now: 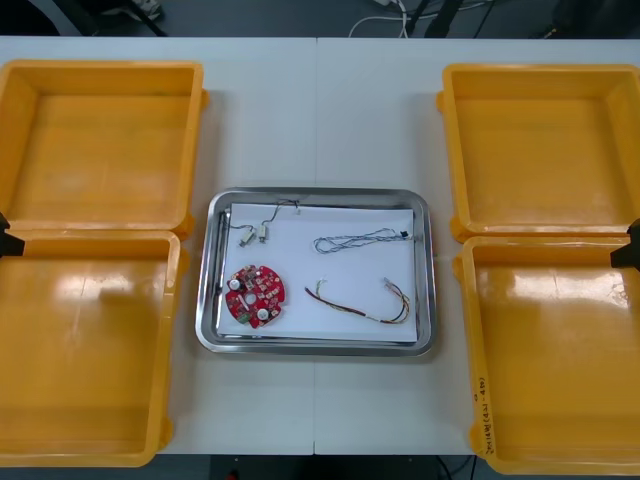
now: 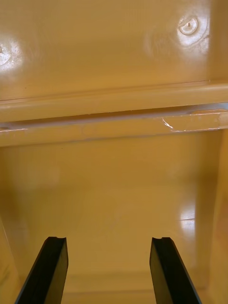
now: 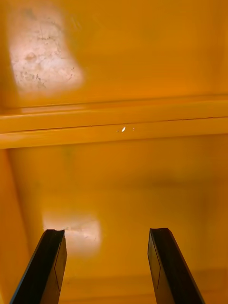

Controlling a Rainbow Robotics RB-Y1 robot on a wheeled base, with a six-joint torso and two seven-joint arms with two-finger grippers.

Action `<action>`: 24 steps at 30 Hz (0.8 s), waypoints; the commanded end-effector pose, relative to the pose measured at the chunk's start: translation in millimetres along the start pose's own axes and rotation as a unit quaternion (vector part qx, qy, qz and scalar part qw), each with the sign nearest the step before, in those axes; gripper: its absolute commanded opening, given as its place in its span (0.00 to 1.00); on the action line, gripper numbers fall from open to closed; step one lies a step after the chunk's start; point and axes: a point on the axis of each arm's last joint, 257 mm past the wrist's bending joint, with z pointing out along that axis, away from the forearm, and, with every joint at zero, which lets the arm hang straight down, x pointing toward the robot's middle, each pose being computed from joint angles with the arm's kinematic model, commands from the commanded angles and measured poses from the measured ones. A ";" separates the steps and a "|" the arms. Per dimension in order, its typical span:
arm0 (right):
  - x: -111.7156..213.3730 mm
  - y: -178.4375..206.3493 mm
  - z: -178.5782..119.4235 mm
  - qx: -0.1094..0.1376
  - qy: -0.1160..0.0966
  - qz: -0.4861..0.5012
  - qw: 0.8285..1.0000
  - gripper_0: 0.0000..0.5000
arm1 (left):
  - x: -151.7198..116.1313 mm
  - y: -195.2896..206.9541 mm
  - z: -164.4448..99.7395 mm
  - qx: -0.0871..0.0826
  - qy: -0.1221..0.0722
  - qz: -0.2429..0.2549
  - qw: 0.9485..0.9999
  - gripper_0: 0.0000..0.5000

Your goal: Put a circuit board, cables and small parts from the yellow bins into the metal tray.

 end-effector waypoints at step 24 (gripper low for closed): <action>-8.8 -15.5 -16.6 0.023 -0.019 -0.002 1.000 1.00 | 22.1 12.9 6.6 -0.054 0.034 -0.022 0.998 1.00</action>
